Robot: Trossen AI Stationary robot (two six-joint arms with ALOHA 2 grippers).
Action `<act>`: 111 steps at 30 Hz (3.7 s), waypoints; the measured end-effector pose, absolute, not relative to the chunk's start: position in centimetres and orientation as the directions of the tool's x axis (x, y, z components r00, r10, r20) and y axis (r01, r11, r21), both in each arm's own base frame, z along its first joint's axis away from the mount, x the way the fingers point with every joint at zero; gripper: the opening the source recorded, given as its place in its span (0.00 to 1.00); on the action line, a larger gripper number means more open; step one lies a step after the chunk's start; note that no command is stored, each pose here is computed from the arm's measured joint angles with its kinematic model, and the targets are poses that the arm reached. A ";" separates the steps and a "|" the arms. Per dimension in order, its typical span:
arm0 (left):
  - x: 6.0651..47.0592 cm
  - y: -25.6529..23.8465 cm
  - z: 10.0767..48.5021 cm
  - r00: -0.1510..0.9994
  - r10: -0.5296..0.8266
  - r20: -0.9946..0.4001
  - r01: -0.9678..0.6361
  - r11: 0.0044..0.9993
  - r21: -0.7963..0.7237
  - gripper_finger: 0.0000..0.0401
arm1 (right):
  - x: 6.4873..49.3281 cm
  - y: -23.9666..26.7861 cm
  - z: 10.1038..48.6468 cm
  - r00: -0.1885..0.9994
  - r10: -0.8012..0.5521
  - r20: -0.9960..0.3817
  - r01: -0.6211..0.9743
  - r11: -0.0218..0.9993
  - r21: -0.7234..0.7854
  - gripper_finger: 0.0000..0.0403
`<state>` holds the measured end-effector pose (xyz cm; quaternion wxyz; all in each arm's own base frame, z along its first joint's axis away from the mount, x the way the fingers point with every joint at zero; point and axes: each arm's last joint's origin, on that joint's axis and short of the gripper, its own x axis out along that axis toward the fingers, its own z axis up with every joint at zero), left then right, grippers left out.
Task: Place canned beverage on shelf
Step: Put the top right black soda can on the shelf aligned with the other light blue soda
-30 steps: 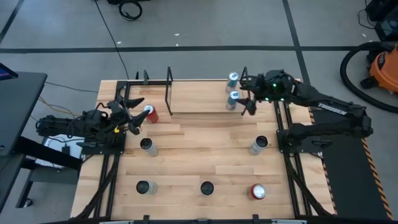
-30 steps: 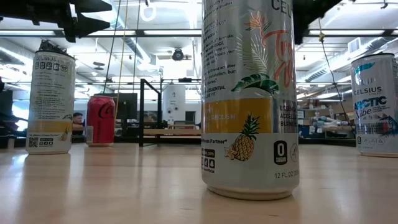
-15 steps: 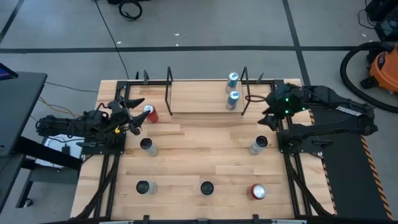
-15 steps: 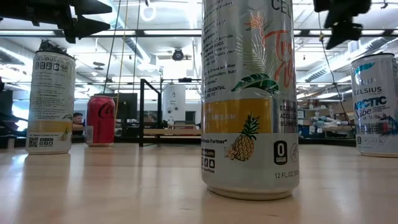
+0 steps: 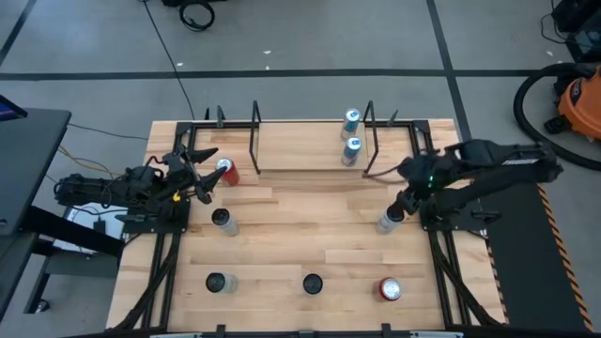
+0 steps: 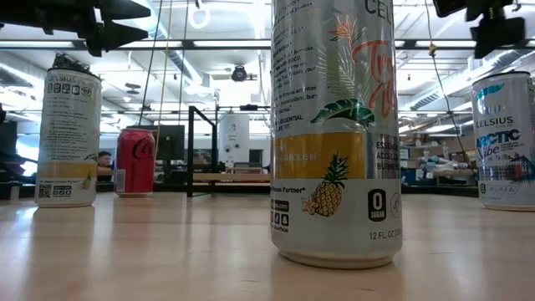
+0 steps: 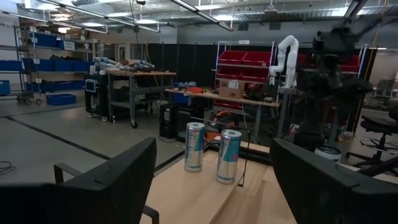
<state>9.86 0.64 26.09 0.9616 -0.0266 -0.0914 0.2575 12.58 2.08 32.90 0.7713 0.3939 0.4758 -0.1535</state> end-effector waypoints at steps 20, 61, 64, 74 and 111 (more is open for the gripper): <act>9.9 0.6 26.1 0.850 0.500 0.167 -0.490 0.866 -0.101 0.79 | 16.1 6.2 29.2 0.188 0.007 -0.982 0.853 0.495 0.166 0.79; 9.7 0.7 26.7 0.837 0.502 0.217 -0.499 0.864 -0.070 0.79 | 16.8 5.9 27.1 0.077 -0.068 -0.995 0.845 0.533 0.029 0.63; 9.7 0.7 26.7 0.837 0.502 0.217 -0.499 0.864 -0.070 0.79 | 16.8 5.9 27.1 0.077 -0.065 -0.995 0.843 0.537 0.030 0.63; 9.7 0.7 26.7 0.837 0.502 0.220 -0.499 0.863 -0.071 0.79 | 18.1 4.8 30.8 0.206 -0.058 -0.977 0.799 0.587 0.133 0.63; 9.7 0.7 26.8 0.836 0.502 0.223 -0.507 0.861 -0.039 0.79 | 27.1 -15.1 45.0 0.562 -0.364 -0.742 0.511 0.859 -0.035 0.63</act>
